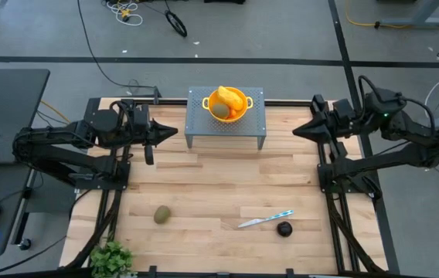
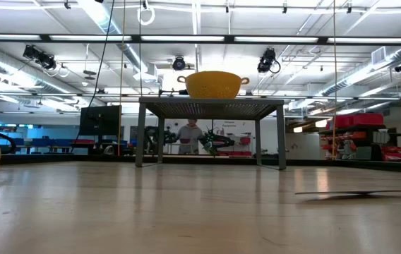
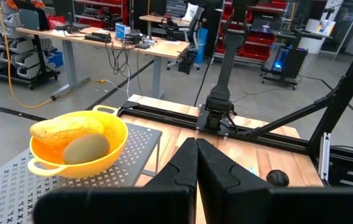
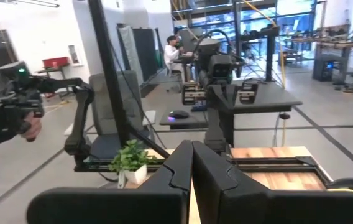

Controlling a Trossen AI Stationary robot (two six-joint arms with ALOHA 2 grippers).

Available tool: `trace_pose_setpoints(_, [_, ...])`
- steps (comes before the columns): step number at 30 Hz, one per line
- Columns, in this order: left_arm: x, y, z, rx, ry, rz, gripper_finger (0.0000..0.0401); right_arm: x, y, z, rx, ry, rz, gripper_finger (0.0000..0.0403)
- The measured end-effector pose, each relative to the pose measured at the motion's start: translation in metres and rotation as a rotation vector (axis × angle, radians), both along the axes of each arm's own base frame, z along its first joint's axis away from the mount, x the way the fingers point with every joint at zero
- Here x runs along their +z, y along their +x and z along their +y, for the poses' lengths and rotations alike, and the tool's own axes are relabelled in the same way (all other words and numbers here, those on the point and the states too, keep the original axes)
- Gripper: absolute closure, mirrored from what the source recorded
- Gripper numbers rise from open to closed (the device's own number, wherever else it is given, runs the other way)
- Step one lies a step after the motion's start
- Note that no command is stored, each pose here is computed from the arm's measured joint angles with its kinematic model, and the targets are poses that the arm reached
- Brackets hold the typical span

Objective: Pick & Place Fruit
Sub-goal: Put the brown kiwi into the yellow strainer bowl on the shelf

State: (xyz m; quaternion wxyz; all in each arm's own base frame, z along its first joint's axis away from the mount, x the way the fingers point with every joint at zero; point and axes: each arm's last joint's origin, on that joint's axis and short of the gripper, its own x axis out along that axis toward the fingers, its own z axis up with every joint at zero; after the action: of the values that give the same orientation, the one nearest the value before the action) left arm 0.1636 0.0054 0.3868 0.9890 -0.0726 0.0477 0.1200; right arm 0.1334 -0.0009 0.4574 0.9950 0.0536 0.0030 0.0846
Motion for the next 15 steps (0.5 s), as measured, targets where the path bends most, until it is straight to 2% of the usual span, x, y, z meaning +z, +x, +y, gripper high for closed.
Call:
trace_pose_setpoints(3, [0.0, 0.0, 0.0, 0.0, 0.0, 0.003, 0.0396, -0.001, 0.001, -0.001, -0.049, -0.01, 0.013, 0.0385])
trace_pose_setpoints(8, [0.0, 0.0, 0.0, 0.0, 0.0, 0.003, 0.0396, -0.007, 0.001, -0.006, -0.207, -0.029, 0.066, 0.0385])
trace_pose_setpoints(11, [0.0, 0.0, 0.0, -0.001, 0.0, 0.003, 0.0396, -0.01, 0.001, -0.008, -0.283, -0.09, 0.101, 0.0385])
trace_pose_setpoints(15, [0.0, 0.0, 0.0, -0.003, 0.0, 0.004, 0.0396, -0.011, 0.001, -0.009, -0.314, -0.135, 0.115, 0.0385])
